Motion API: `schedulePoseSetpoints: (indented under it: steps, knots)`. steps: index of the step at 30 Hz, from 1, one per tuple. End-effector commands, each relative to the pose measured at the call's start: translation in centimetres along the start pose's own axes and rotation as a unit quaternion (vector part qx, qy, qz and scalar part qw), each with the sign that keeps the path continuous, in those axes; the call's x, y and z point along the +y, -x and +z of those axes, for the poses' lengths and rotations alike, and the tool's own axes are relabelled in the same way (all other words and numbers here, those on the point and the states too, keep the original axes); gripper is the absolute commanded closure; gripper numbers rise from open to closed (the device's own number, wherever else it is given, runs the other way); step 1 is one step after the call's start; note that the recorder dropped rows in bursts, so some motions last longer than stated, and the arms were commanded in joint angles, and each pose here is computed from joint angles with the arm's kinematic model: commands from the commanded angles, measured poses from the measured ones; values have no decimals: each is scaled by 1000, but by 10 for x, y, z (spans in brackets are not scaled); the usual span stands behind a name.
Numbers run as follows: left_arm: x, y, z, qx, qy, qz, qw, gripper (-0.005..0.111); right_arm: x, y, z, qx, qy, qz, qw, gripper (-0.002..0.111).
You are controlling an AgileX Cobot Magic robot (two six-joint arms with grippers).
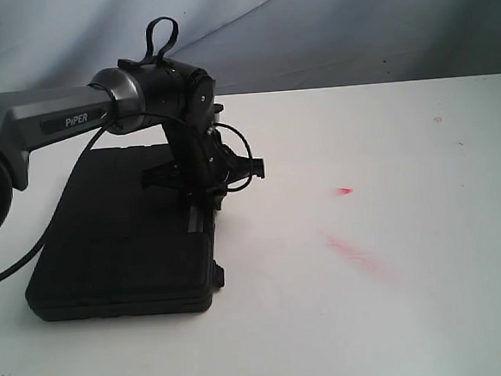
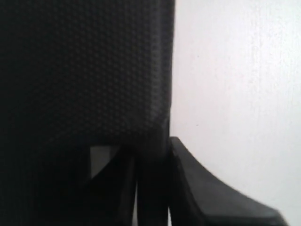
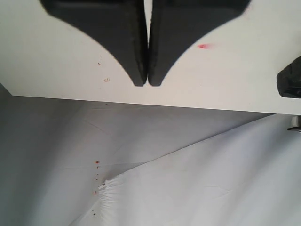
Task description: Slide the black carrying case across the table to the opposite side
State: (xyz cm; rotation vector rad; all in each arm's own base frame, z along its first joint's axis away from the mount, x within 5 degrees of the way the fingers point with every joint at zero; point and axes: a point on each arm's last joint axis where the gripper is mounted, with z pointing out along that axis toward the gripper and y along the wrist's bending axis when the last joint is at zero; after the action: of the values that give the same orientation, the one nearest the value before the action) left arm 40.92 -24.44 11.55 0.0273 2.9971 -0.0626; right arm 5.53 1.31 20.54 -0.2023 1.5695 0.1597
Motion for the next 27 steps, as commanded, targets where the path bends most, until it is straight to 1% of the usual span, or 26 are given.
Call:
schedulePoseSetpoints:
  steps: [1, 3, 6, 8, 9, 10, 11, 12, 14, 16, 19, 27]
  knots:
    - [-2, -2, 0, 9, -6, -7, 1000, 107, 0, -1, 0, -2, -3, -2, 1000, 108]
    - [-4, -3, 0, 14, -14, -23, 1000, 107, 0, -1, 0, -2, -3, -2, 1000, 108]
    - [-8, -4, -1, 17, -27, -30, 999, 107, 0, -1, 0, -2, -3, -2, 1000, 108]
    - [-22, -7, -1, 10, -61, -39, 997, 107, 0, -1, 0, -2, -3, -2, 1000, 108]
    - [-27, -9, -2, 7, -70, -39, 997, 107, 0, -1, 0, -2, -3, -2, 1000, 108]
    - [-36, -10, -3, -4, -91, -41, 995, 107, 0, -1, 0, -2, -3, -2, 1000, 108]
    - [-40, -11, -3, -8, -100, -43, 994, 107, 0, -1, 0, -2, -3, -2, 1000, 108]
    - [-48, -12, -4, -16, -121, -49, 991, 107, 0, -1, 0, -2, -3, -2, 1000, 108]
    - [-56, -13, -6, -18, -150, -68, 986, 107, 0, -1, 0, -2, -3, -2, 1000, 108]
    - [-61, -12, -7, -18, -177, -91, 980, 107, 0, -1, 0, -2, -3, -2, 1000, 108]
    - [-65, -10, -9, -22, -200, -110, 973, 107, 0, -1, 0, -2, -3, -2, 1000, 108]
    - [-67, -5, -9, -40, -221, -143, 964, 107, 0, -1, 0, -2, -3, -2, 1000, 108]
